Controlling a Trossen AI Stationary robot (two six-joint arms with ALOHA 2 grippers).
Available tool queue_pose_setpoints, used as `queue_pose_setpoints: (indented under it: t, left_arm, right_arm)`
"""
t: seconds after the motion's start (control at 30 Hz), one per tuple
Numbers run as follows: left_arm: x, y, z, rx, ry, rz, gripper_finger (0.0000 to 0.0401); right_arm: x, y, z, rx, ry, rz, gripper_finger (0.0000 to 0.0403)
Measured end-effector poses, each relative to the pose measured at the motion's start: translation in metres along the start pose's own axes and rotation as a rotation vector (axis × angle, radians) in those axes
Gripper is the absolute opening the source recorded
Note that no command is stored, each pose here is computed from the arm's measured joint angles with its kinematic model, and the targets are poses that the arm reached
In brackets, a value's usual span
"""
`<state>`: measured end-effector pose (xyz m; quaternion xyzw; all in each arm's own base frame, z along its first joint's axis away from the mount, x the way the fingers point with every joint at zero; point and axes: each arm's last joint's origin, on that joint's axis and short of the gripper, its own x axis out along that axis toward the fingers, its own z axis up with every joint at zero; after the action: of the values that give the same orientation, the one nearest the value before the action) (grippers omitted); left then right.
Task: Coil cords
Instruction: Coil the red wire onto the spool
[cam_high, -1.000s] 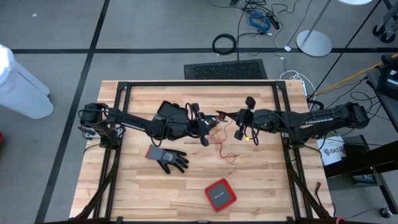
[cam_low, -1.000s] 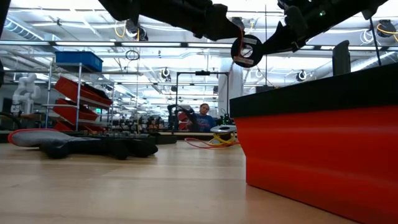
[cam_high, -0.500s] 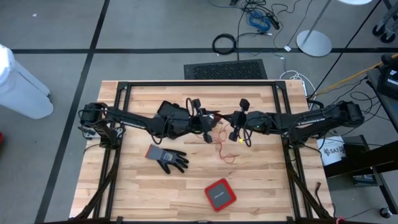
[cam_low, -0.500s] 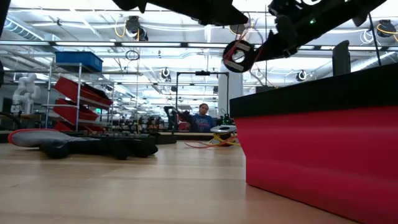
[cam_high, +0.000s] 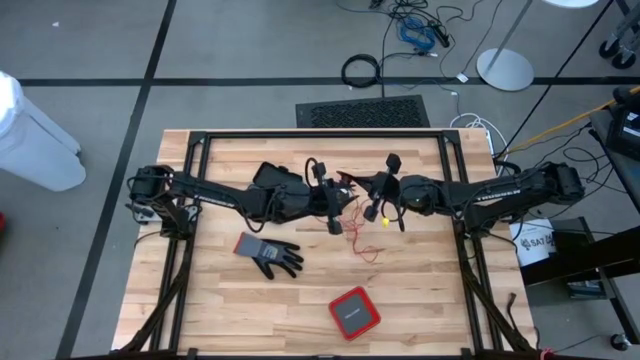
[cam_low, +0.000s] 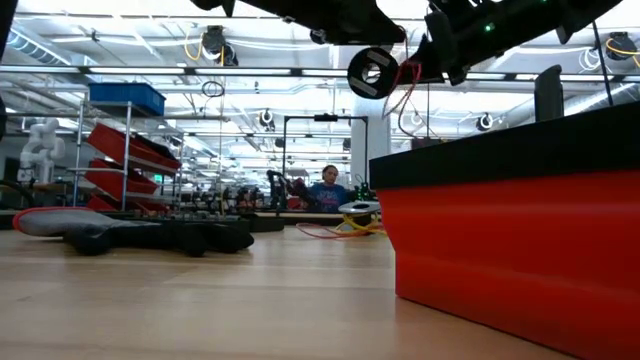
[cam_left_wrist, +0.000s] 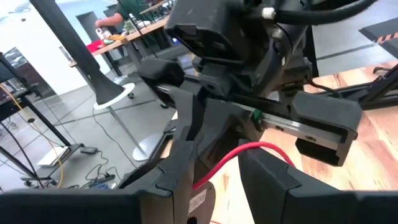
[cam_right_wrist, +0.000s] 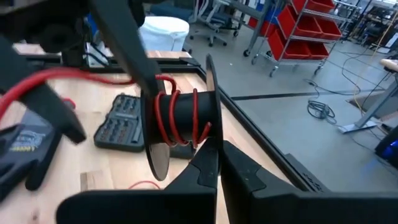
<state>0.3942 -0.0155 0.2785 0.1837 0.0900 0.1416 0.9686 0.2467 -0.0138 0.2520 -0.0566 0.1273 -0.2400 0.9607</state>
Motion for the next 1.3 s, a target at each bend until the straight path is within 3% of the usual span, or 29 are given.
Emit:
queue_pose_setpoints:
  t: [0.17,0.47,0.9,1.1,1.3]
  left_arm:
    - [0.004,-0.007,-0.005,0.017,0.016,-0.015,0.0130]
    - [-0.003,-0.033,-0.007,0.172,0.064,0.022,0.0130]
    - [0.016,-0.052,-0.025,0.144,-0.003,-0.007,0.0130]
    - [0.024,-0.063,-0.048,0.185,0.090,-0.028,0.0130]
    - [0.017,-0.078,-0.059,0.142,0.199,-0.090,0.0130]
  right_arm:
    - [0.000,0.000,0.003,0.028,-0.029,0.001,0.0000]
    - [0.001,-0.003,0.008,0.065,-0.081,-0.018,0.0000]
    - [0.000,-0.003,0.014,0.096,-0.132,0.007,0.0000]
    - [0.000,-0.003,0.013,0.084,-0.127,0.007,0.0000]
    - [-0.001,-0.004,0.014,0.061,-0.126,0.006,0.0000]
